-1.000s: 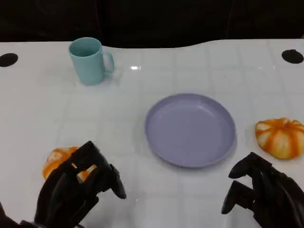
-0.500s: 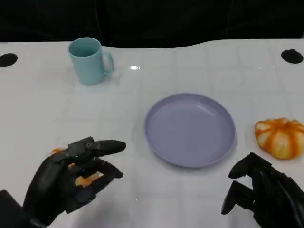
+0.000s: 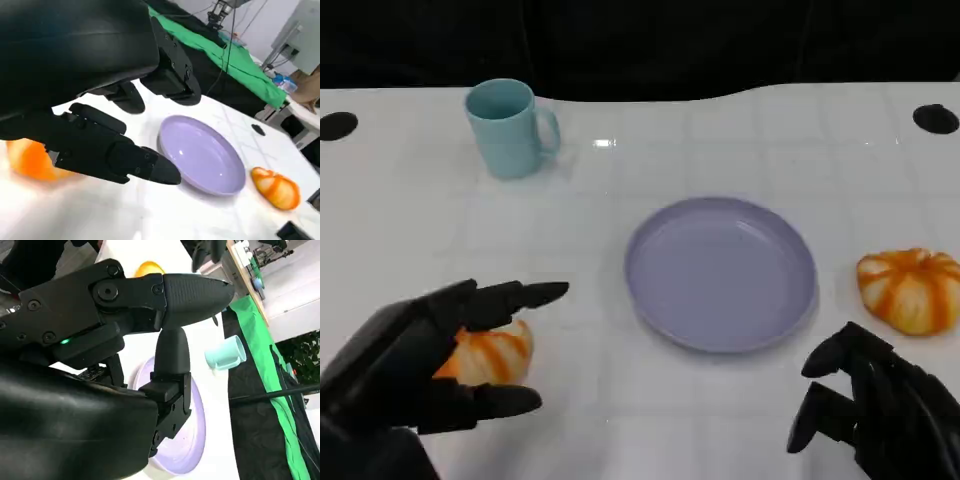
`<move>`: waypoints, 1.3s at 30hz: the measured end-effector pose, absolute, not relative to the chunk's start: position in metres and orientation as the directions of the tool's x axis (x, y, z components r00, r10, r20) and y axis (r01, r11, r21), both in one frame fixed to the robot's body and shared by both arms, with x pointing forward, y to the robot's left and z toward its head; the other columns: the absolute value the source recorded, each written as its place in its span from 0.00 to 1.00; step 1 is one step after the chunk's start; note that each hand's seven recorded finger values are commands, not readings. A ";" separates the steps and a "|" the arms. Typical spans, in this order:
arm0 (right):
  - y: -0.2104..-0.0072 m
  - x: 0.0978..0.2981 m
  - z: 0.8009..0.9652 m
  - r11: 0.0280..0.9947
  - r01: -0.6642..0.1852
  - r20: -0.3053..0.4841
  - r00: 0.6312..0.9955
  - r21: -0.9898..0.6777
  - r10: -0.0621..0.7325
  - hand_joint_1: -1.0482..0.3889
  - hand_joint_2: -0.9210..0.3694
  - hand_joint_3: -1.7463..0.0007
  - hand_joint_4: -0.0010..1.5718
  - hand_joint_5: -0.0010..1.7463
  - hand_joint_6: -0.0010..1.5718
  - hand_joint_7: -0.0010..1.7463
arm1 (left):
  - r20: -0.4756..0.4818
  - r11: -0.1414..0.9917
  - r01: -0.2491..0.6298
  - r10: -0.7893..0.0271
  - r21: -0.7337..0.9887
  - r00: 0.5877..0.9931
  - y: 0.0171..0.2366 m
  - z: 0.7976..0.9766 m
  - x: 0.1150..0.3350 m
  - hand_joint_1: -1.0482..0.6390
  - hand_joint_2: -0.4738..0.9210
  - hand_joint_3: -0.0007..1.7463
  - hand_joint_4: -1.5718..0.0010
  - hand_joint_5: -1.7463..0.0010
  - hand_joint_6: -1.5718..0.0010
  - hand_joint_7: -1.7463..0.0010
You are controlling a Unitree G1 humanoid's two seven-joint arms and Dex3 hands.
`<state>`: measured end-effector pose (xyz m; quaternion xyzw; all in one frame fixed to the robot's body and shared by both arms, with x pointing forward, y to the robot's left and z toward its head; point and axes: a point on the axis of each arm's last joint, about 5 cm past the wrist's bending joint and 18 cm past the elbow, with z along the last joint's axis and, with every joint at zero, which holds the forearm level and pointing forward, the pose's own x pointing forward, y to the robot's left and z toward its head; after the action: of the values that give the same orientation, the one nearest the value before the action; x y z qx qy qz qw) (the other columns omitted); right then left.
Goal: Grasp the bread from the table and place it into the plate.
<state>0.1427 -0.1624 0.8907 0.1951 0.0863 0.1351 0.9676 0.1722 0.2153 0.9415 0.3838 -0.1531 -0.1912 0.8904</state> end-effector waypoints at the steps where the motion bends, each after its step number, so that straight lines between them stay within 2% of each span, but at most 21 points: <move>1: -0.162 0.143 0.891 0.887 -0.228 -0.114 0.948 0.401 0.296 0.37 0.00 0.73 0.39 1.00 0.26 0.96 | 0.123 0.590 0.198 -0.458 0.783 0.880 0.215 0.945 0.172 0.41 0.95 0.00 0.95 0.83 0.82 1.00; 5: -0.163 0.143 0.891 0.887 -0.229 -0.114 0.948 0.401 0.296 0.37 0.00 0.73 0.39 1.00 0.25 0.97 | 0.121 0.490 0.134 -0.454 0.861 0.883 0.213 0.952 0.172 0.41 0.95 0.00 0.95 0.85 0.83 1.00; 7: -0.163 0.143 0.891 0.887 -0.229 -0.115 0.948 0.401 0.296 0.37 0.00 0.73 0.39 1.00 0.25 0.97 | 0.107 0.451 0.121 -0.449 0.884 0.887 0.211 0.953 0.172 0.47 0.93 0.00 0.99 0.89 0.87 1.00; 10: -0.163 0.143 0.891 0.887 -0.231 -0.115 0.948 0.399 0.298 0.37 0.00 0.73 0.39 1.00 0.25 0.97 | 0.030 0.257 0.084 -0.412 0.963 0.911 0.204 0.961 0.171 0.45 0.92 0.00 1.00 0.93 0.89 1.00; 15: -0.163 0.143 0.891 0.887 -0.234 -0.114 0.947 0.397 0.301 0.37 0.00 0.72 0.39 1.00 0.24 0.97 | -0.097 0.103 0.140 -0.346 0.985 0.933 0.195 0.969 0.172 0.42 0.92 0.00 1.00 0.96 0.91 1.00; 19: -0.164 0.143 0.891 0.888 -0.233 -0.115 0.947 0.396 0.300 0.37 0.00 0.72 0.39 1.00 0.24 0.97 | -0.178 0.052 0.205 -0.323 0.977 0.930 0.192 0.972 0.177 0.39 0.92 0.00 0.99 0.97 0.90 1.00; 24: -0.164 0.143 0.891 0.888 -0.234 -0.114 0.947 0.397 0.300 0.37 0.00 0.72 0.38 1.00 0.24 0.97 | -0.233 0.018 0.250 -0.302 0.968 0.924 0.189 0.972 0.187 0.39 0.91 0.00 0.99 0.97 0.89 0.99; 29: -0.164 0.142 0.891 0.888 -0.233 -0.114 0.947 0.397 0.299 0.36 0.00 0.72 0.39 1.00 0.25 0.97 | -0.275 0.008 0.290 -0.292 0.957 0.916 0.187 0.967 0.199 0.30 0.93 0.00 0.97 0.96 0.89 1.00; 34: -0.164 0.142 0.892 0.886 -0.233 -0.113 0.947 0.400 0.300 0.36 0.00 0.72 0.39 1.00 0.25 0.97 | -0.366 -0.019 0.375 -0.263 0.927 0.892 0.185 0.950 0.215 0.38 0.92 0.00 0.98 0.97 0.90 1.00; 39: -0.164 0.142 0.892 0.882 -0.233 -0.115 0.946 0.409 0.304 0.36 0.00 0.72 0.39 1.00 0.24 0.97 | -0.426 -0.027 0.432 -0.231 0.901 0.875 0.185 0.940 0.231 0.37 0.92 0.00 0.98 0.97 0.90 1.00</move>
<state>0.1422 -0.1638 0.8915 0.1992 0.0884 0.1391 0.9660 0.2308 0.1847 0.9404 0.6754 0.0743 -0.2391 0.6936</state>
